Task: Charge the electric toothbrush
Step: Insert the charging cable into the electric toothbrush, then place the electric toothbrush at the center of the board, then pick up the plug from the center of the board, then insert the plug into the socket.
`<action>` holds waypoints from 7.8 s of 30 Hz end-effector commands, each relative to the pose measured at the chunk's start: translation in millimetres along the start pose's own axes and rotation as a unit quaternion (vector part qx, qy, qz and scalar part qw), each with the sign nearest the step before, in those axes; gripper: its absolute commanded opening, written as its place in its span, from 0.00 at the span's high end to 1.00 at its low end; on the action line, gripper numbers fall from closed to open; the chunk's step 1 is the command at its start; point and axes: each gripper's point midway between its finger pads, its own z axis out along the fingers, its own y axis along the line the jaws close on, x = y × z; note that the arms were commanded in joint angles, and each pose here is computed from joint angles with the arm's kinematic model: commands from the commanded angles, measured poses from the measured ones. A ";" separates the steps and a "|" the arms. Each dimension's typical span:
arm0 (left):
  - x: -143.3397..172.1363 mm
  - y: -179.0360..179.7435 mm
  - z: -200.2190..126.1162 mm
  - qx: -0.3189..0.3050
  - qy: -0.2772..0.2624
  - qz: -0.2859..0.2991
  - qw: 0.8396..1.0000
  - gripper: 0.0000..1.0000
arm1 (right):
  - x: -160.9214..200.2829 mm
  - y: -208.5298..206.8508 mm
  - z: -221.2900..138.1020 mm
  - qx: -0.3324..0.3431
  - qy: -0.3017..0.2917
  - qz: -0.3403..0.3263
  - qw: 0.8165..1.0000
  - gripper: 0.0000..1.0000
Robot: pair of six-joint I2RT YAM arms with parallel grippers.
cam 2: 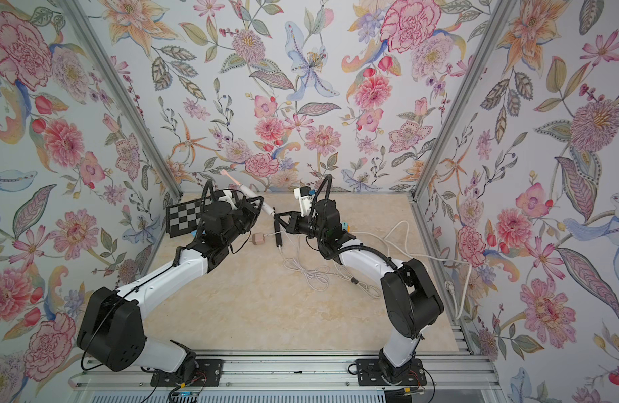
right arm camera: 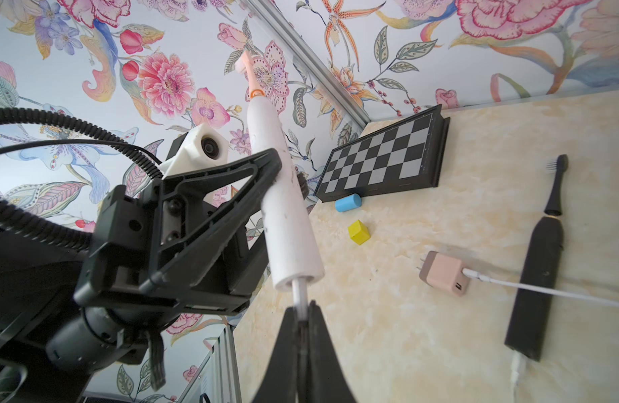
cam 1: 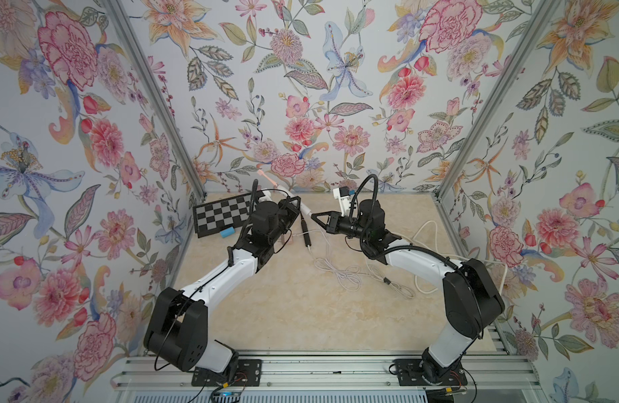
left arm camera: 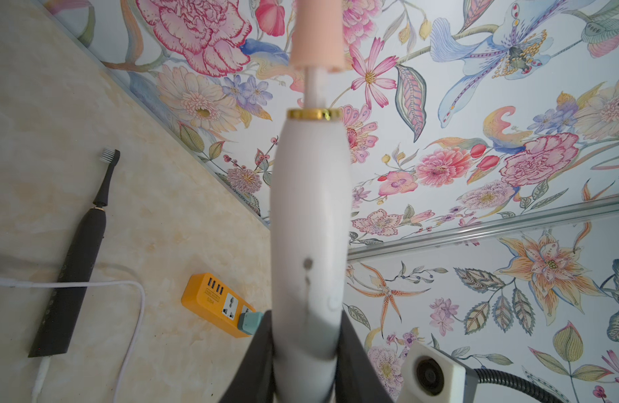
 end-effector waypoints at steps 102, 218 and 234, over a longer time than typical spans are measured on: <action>20.3 248.7 40.6 0.009 0.483 0.766 0.424 0.11 | 39.3 0.8 -119.7 0.135 0.033 -0.022 0.990 0.00; 58.0 -66.0 -136.8 0.165 0.026 0.763 0.624 0.01 | -82.8 -81.5 -195.2 0.373 0.162 -0.432 0.805 0.97; 71.0 -52.9 -157.0 0.233 -0.007 0.749 0.620 0.01 | -63.6 76.2 -192.5 0.185 0.018 -0.356 0.916 0.95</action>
